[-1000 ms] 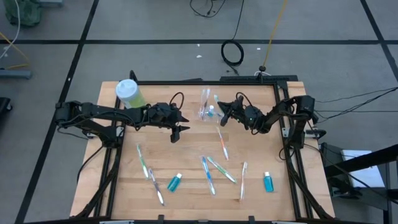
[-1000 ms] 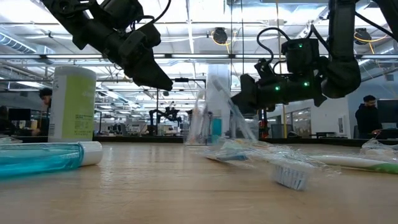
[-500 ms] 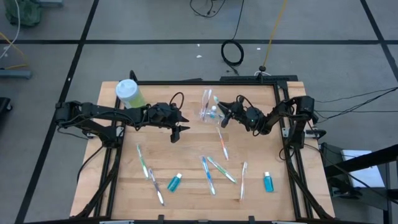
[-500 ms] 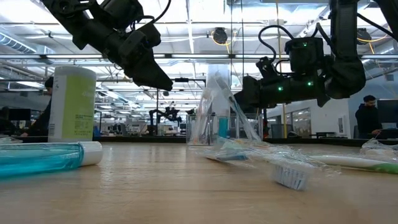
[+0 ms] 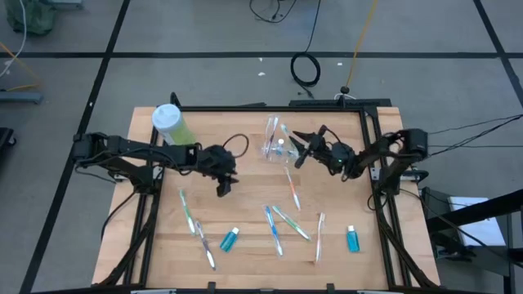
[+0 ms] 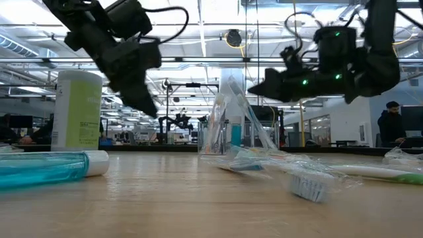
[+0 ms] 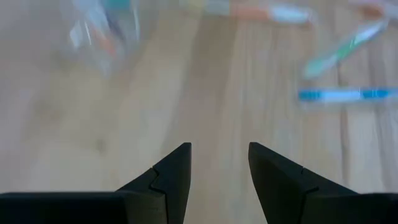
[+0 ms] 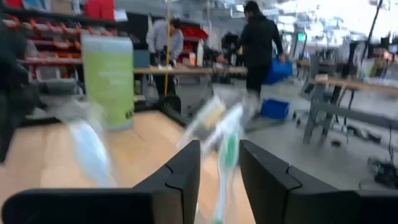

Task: Pick & Place toothbrushing station
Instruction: Put the left green toothbrush into the transparent organizer

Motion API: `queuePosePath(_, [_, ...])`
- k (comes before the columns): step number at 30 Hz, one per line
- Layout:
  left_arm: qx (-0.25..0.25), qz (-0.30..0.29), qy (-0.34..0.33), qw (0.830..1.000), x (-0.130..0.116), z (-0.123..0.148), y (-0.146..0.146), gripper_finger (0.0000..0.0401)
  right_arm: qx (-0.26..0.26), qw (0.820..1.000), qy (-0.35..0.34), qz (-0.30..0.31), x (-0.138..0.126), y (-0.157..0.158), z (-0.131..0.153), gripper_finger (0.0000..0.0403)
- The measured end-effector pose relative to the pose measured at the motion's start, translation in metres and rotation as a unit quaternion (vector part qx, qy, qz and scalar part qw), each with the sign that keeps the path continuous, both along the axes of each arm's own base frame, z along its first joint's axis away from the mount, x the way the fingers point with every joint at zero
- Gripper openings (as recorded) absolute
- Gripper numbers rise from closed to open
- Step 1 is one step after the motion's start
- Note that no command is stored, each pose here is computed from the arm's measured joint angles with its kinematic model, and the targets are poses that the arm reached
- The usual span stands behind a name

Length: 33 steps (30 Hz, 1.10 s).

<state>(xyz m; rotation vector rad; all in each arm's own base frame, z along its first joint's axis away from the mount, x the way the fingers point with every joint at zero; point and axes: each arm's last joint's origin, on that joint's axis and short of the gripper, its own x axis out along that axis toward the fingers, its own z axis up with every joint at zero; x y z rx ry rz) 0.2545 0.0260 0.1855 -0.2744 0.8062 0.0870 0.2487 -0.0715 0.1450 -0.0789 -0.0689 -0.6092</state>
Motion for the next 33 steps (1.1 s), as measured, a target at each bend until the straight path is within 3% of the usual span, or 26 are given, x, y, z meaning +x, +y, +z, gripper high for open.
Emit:
queuePosePath(4, [-0.058, 0.024, 0.094, 0.994, -0.012, -0.011, -0.021, 0.0163, -0.021, 1.0, -0.011, 0.012, -0.018, 0.011, 0.013, 0.0107])
queuePosePath(7, [-0.115, 0.066, 0.159, 0.978, -0.022, -0.016, -0.042, 0.0163, -0.03, 0.999, -0.011, 0.013, -0.036, 0.016, 0.016, 0.0107])
queuePosePath(13, [-0.245, 0.142, 0.31, 0.908, -0.048, -0.022, -0.086, 0.0163, -0.03, 0.999, -0.01, 0.01, -0.069, 0.022, 0.011, 0.0105])
queuePosePath(15, [-0.247, 0.213, 0.365, 0.872, -0.059, -0.024, -0.089, 0.0163, -0.027, 1.0, -0.013, 0.008, -0.078, 0.023, 0.01, 0.0105])
queuePosePath(19, [-0.196, 0.353, 0.437, 0.804, -0.081, -0.025, -0.084, 0.0163, -0.03, 0.999, -0.031, 0.008, -0.085, 0.025, 0.014, 0.0104])
queuePosePath(24, [-0.161, 0.457, 0.427, 0.763, -0.089, -0.025, -0.081, 0.0163, -0.033, 0.999, -0.043, 0.008, -0.086, 0.025, 0.017, 0.0105])
queuePosePath(29, [-0.165, 0.507, 0.381, 0.756, -0.088, -0.029, -0.083, 0.0163, -0.036, 0.999, -0.04, 0.008, -0.085, 0.025, 0.017, 0.0105])
queuePosePath(33, [-0.167, 0.551, 0.404, 0.711, -0.1, -0.04, -0.08, 0.0163, -0.035, 0.999, -0.036, 0.008, -0.085, 0.025, 0.017, 0.0105])
